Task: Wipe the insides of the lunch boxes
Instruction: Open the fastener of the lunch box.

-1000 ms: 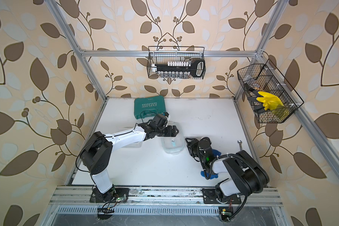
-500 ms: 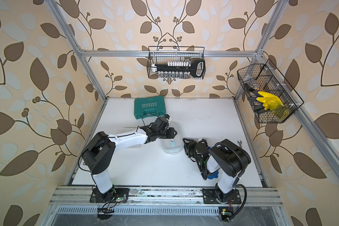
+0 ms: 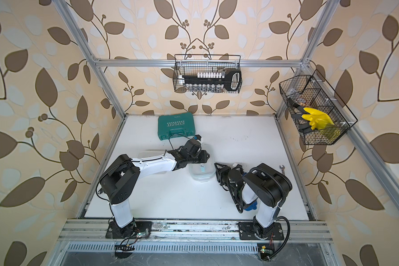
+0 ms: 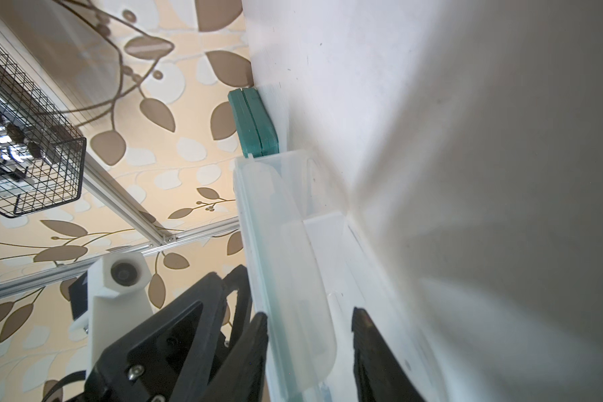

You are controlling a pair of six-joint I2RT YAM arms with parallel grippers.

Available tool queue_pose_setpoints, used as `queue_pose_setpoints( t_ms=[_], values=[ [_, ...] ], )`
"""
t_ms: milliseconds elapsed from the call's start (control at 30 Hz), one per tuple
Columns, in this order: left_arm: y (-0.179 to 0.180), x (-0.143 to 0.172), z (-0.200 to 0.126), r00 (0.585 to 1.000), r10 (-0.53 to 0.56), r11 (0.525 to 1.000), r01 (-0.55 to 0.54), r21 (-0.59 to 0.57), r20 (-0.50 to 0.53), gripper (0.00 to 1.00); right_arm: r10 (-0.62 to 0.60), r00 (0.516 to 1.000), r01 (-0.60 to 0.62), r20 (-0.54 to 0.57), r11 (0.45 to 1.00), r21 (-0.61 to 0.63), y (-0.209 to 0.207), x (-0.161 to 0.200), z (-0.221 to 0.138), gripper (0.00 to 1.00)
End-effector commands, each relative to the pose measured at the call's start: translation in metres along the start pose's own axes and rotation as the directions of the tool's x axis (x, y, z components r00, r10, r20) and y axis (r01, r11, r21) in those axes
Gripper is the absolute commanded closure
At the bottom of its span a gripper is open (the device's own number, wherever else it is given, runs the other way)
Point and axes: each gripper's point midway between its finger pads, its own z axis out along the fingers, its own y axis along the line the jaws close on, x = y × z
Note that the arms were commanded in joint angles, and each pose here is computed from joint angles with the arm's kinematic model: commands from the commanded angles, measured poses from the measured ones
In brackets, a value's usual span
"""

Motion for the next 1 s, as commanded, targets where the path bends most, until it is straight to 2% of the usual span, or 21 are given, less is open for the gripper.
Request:
queue_pose_setpoints(
  t_ms=[0, 533, 967],
  values=[
    [0.073, 0.081, 0.009, 0.973, -0.072, 0.969, 0.016, -0.245, -0.22, 0.73, 0.028, 0.999, -0.028, -0.018, 0.999, -0.031, 0.004, 0.006, 0.001, 0.61],
    [0.083, 0.11, 0.019, 0.961, -0.083, 0.954, 0.0, -0.301, -0.265, 0.86, 0.035, 0.999, -0.034, 0.008, 0.996, -0.078, 0.019, 0.005, -0.001, 0.64],
    [0.095, 0.131, 0.022, 0.952, -0.118, 0.947, 0.022, -0.321, -0.282, 0.91, 0.038, 0.999, -0.036, 0.02, 0.994, -0.105, 0.028, 0.007, 0.002, 0.66]
  ],
)
